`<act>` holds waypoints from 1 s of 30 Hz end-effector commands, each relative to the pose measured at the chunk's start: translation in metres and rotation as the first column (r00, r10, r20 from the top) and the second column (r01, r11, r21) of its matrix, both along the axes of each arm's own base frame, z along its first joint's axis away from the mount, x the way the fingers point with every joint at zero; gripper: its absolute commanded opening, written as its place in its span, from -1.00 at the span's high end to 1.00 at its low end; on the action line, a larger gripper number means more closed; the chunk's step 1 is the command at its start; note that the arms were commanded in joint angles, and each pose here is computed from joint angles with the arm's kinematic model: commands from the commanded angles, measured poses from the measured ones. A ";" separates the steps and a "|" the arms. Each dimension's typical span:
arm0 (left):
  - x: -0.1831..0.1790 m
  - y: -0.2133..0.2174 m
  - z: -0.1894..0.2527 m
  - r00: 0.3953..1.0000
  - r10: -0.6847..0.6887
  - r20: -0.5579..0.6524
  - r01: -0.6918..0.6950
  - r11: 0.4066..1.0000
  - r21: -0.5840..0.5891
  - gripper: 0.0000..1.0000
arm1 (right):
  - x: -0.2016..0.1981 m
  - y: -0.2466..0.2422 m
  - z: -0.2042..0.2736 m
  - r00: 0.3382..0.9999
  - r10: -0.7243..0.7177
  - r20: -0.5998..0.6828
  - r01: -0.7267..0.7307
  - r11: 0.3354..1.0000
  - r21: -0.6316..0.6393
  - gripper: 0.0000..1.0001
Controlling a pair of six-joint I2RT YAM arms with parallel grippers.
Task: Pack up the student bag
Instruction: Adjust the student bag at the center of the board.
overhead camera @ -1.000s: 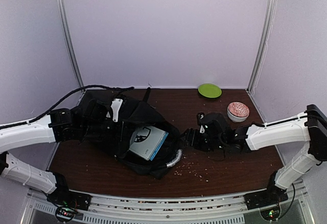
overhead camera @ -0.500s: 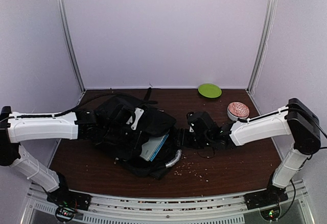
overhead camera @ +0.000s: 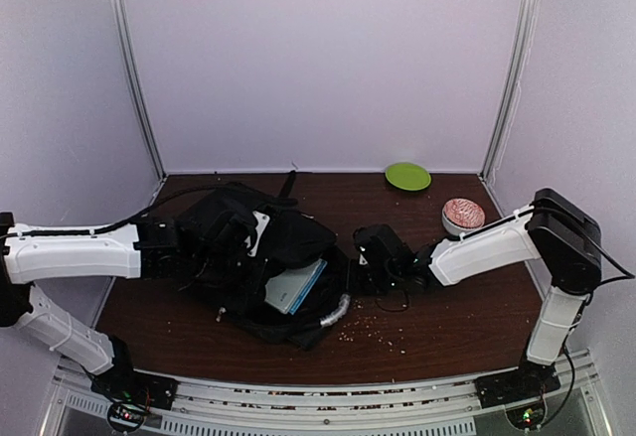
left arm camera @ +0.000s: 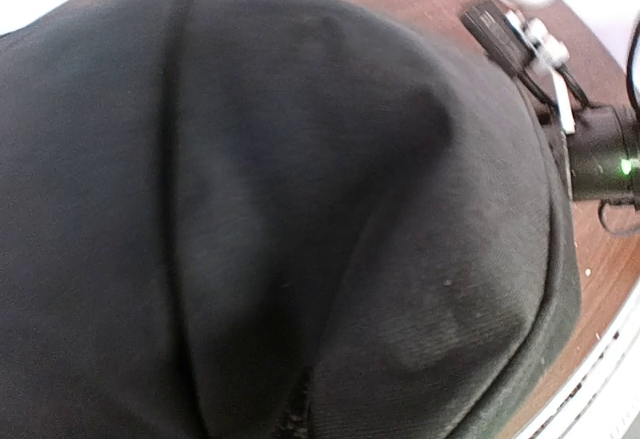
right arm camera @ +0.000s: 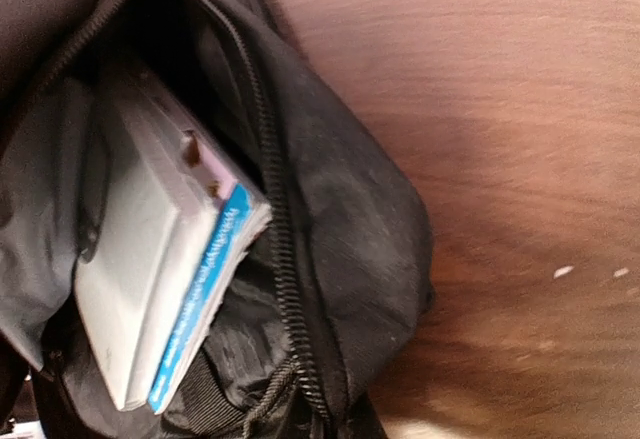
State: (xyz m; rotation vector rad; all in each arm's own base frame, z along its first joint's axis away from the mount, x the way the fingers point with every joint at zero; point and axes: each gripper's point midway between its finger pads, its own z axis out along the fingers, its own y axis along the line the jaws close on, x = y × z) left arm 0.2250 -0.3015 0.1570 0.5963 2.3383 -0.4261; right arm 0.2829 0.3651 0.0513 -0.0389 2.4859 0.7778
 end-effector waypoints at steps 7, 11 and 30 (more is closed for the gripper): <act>-0.042 0.102 -0.070 0.941 0.293 -0.172 -0.263 0.949 0.174 1.00 | -0.077 0.077 -0.005 0.983 0.171 -0.061 -0.157 0.969 0.189 1.00; -0.058 0.117 -0.090 0.903 0.356 -0.242 -0.312 0.929 0.202 1.00 | -0.094 0.088 -0.015 0.976 0.197 -0.088 -0.173 0.958 0.228 1.00; 0.027 -0.048 -0.007 0.996 0.023 -0.087 -0.019 0.999 0.039 1.00 | 0.018 -0.047 0.067 0.996 -0.058 0.072 0.050 0.992 0.114 1.00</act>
